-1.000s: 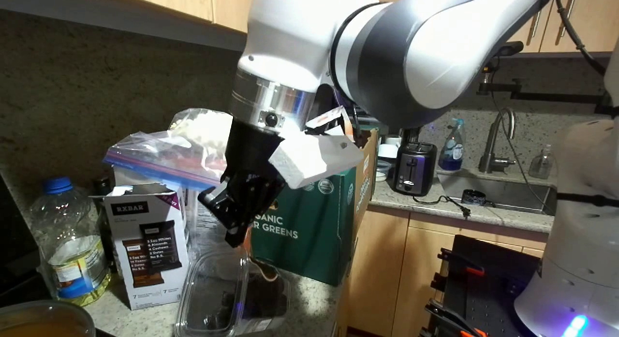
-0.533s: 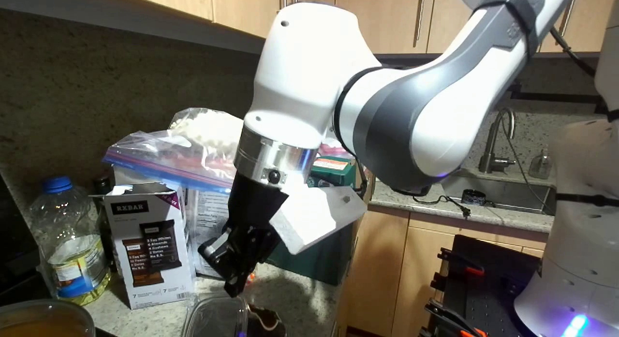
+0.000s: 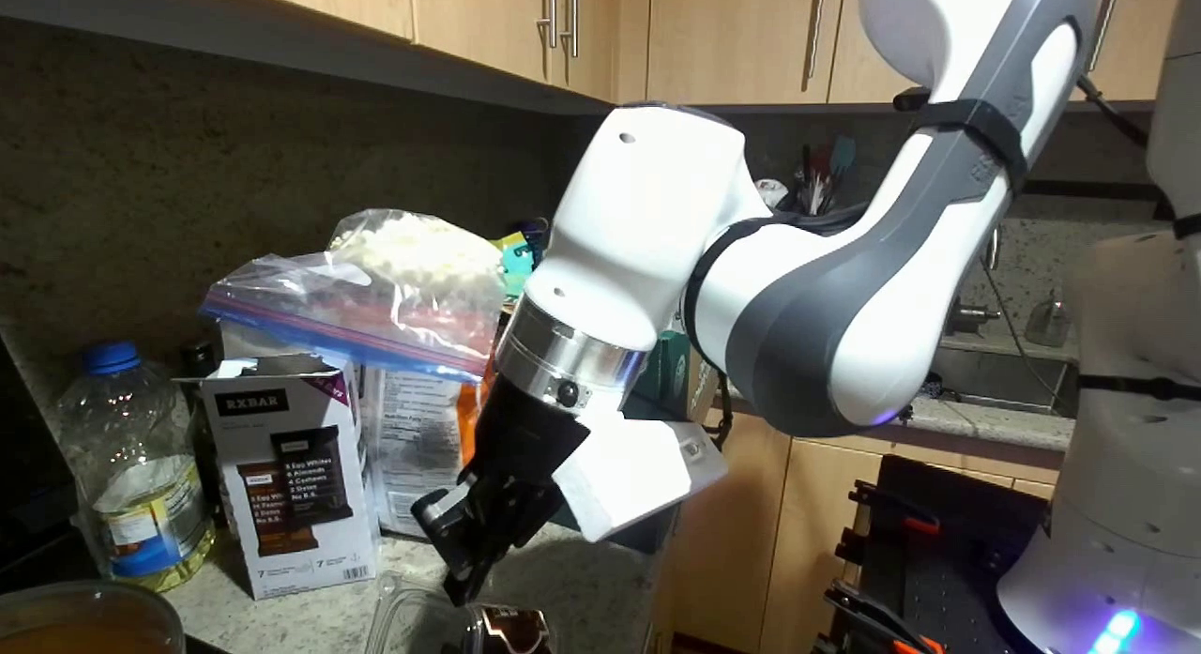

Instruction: Pick up the popcorn bag and plastic container from the bag and put them on the countertop.

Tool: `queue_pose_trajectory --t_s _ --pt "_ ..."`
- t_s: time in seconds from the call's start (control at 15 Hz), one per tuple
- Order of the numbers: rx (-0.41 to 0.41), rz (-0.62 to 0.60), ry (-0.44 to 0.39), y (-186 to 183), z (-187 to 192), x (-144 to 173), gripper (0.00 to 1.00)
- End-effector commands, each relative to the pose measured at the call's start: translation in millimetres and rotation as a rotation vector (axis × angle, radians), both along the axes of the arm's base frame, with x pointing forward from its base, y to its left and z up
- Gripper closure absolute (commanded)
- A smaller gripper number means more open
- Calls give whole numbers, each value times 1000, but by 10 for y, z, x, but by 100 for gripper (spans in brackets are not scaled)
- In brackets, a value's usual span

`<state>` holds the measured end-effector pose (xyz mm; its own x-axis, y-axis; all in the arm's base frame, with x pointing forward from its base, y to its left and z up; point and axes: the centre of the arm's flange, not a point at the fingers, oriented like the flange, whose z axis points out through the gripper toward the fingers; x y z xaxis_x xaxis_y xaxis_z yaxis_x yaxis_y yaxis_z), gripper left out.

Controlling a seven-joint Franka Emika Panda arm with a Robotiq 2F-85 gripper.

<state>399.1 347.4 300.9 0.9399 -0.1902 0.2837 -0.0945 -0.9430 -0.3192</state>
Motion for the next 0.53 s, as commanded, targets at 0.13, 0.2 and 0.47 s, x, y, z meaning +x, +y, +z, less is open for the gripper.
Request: queue_pose_trajectory --t_s 0.13,0.2,0.47 --pt "0 -71 -63 -198 -25 -48 99" --pt "-10 -76 -67 -224 -18 -40 99" --pt "-47 -89 -81 -299 -33 -25 99"
